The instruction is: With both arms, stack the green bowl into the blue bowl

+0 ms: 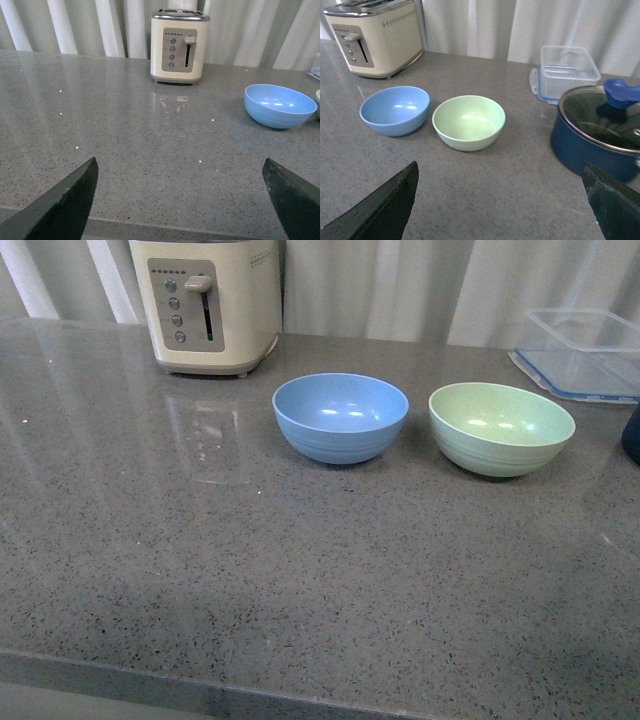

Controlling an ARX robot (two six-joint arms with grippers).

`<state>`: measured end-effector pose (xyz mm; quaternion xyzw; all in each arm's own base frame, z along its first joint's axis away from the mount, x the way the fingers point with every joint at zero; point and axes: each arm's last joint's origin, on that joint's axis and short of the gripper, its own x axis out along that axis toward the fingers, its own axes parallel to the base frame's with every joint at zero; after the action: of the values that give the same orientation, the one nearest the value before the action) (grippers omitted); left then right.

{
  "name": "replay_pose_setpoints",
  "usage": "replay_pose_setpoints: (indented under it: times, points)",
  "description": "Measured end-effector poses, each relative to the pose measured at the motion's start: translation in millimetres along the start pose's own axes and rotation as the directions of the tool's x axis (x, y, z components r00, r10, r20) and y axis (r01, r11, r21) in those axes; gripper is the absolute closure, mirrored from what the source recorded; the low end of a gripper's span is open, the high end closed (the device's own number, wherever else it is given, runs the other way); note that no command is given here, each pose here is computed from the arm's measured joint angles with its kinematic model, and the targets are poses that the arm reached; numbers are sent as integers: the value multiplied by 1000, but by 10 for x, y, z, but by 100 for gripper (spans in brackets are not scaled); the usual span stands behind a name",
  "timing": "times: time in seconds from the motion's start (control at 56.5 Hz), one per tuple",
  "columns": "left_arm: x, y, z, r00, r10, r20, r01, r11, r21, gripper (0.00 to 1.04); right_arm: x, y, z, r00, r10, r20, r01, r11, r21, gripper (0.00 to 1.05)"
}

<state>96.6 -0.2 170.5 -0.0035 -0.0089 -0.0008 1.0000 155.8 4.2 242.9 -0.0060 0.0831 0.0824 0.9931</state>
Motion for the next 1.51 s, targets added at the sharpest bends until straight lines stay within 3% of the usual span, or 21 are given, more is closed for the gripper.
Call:
replay_pose_setpoints:
  times: [0.124,0.336,0.584,0.85,1.027,1.293,1.505]
  points:
    - [0,0,0,1000,0,0,0,1000,2,7,501,-4,333,993,25,-119,-18,998,59,10]
    - [0,0,0,1000,0,0,0,1000,2,7,1446,-68,552,939,-11,-343,62,988,138,10]
    - [0,0,0,1000,0,0,0,1000,2,7,2396,-141,260,843,-119,-524,213,969,123,10]
    - [0,0,0,1000,0,0,0,1000,2,7,2612,-67,43,809,-138,-572,233,968,96,10]
    - [0,0,0,1000,0,0,0,1000,2,7,2702,-18,-95,780,-160,-605,249,966,66,45]
    - [0,0,0,1000,0,0,0,1000,2,7,2742,-61,-175,758,-174,-629,270,961,59,79]
    - [0,0,0,1000,0,0,0,1000,2,7,2716,-78,-90,776,-171,-607,272,959,78,104]
